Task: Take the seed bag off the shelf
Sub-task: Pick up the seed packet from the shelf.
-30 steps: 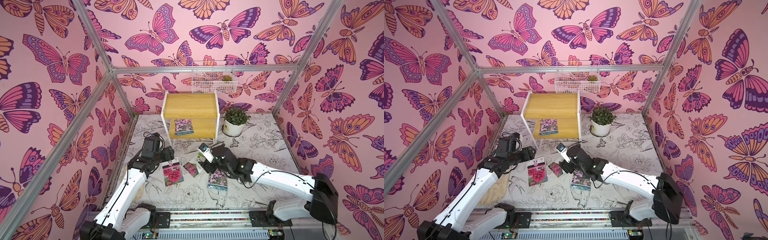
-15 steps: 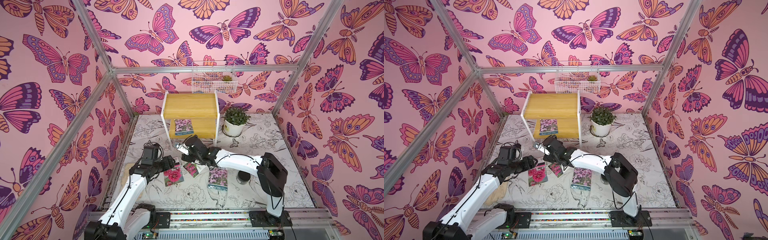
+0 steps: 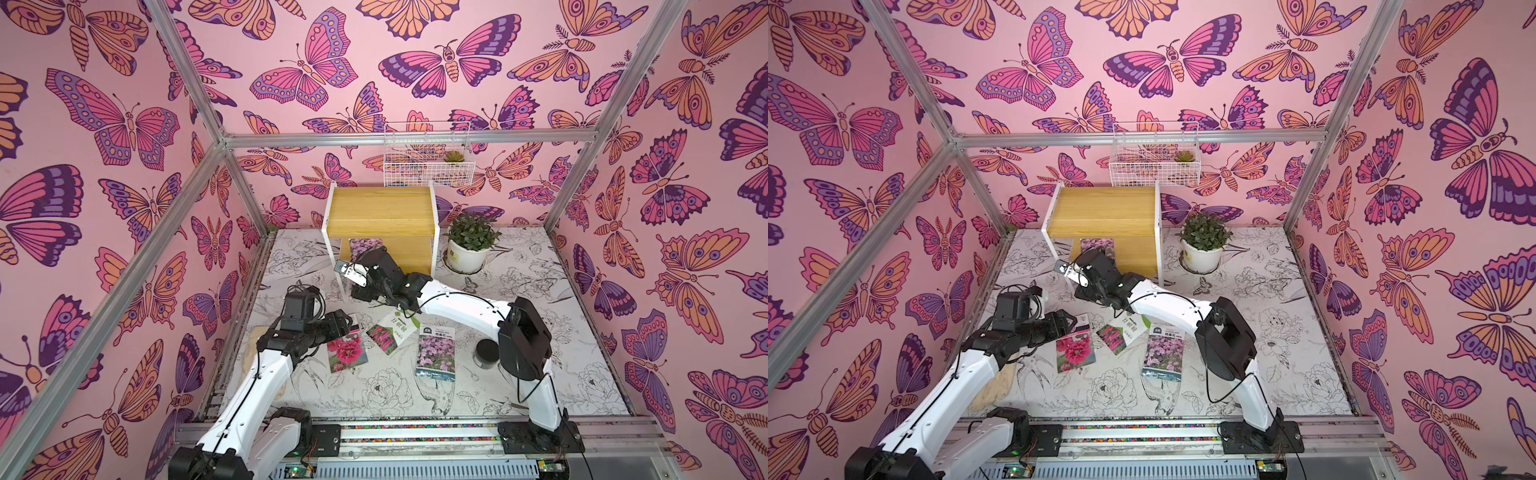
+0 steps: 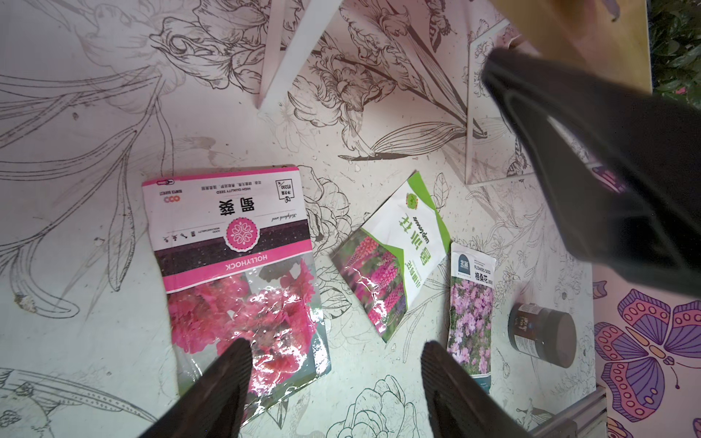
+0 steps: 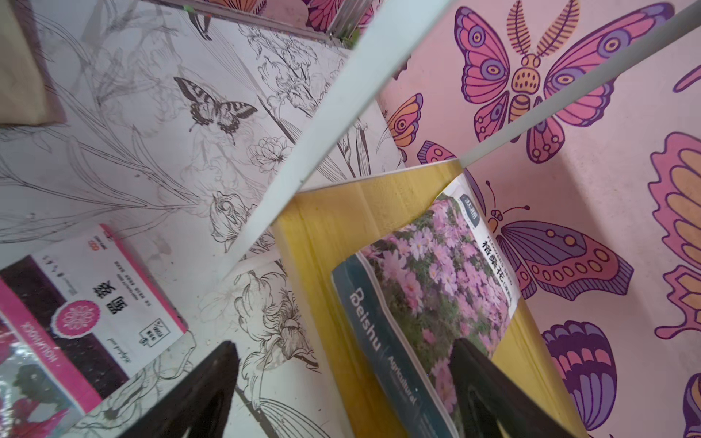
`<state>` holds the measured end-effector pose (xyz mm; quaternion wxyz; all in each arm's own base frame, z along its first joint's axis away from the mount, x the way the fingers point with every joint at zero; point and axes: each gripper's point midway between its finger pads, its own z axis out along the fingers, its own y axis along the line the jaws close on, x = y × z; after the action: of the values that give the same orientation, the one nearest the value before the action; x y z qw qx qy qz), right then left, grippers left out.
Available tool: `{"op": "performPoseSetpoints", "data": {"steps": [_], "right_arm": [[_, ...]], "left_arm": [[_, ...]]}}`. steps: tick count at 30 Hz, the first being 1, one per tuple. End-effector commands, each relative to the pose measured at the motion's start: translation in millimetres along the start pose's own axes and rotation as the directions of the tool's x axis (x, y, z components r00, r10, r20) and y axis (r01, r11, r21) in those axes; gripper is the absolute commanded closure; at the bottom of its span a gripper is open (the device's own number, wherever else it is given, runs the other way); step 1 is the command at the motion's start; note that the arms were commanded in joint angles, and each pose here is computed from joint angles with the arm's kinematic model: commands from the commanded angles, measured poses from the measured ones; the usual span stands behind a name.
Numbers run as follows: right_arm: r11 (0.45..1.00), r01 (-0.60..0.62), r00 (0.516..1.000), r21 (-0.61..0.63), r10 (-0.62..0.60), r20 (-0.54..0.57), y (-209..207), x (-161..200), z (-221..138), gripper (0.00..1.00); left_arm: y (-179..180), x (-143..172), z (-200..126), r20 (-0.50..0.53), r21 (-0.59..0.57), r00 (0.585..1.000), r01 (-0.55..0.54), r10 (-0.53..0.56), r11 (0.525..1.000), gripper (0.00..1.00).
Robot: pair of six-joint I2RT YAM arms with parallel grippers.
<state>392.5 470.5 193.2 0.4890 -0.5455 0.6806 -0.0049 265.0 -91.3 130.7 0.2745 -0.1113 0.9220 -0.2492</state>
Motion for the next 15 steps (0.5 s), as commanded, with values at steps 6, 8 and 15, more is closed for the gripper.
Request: {"op": "performPoseSetpoints", "data": {"steps": [6,8,15], "right_arm": [[0.994,-0.029,0.998,-0.103,0.022,-0.061,13,17,21,0.11],[0.993,-0.035,0.998,-0.116,0.028,-0.063,16,18,23,0.11],[0.984,-0.061,0.996,-0.169,0.049,-0.07,26,22,22,0.35]], "left_arm": [[1,3,-1,-0.004,0.015,1.0,0.012,-0.012,1.0,0.27],[1,2,-1,-0.002,0.014,1.0,0.009,-0.009,1.0,0.27],[2,3,-2,0.0,0.014,1.0,0.008,-0.008,1.0,0.27]]}}
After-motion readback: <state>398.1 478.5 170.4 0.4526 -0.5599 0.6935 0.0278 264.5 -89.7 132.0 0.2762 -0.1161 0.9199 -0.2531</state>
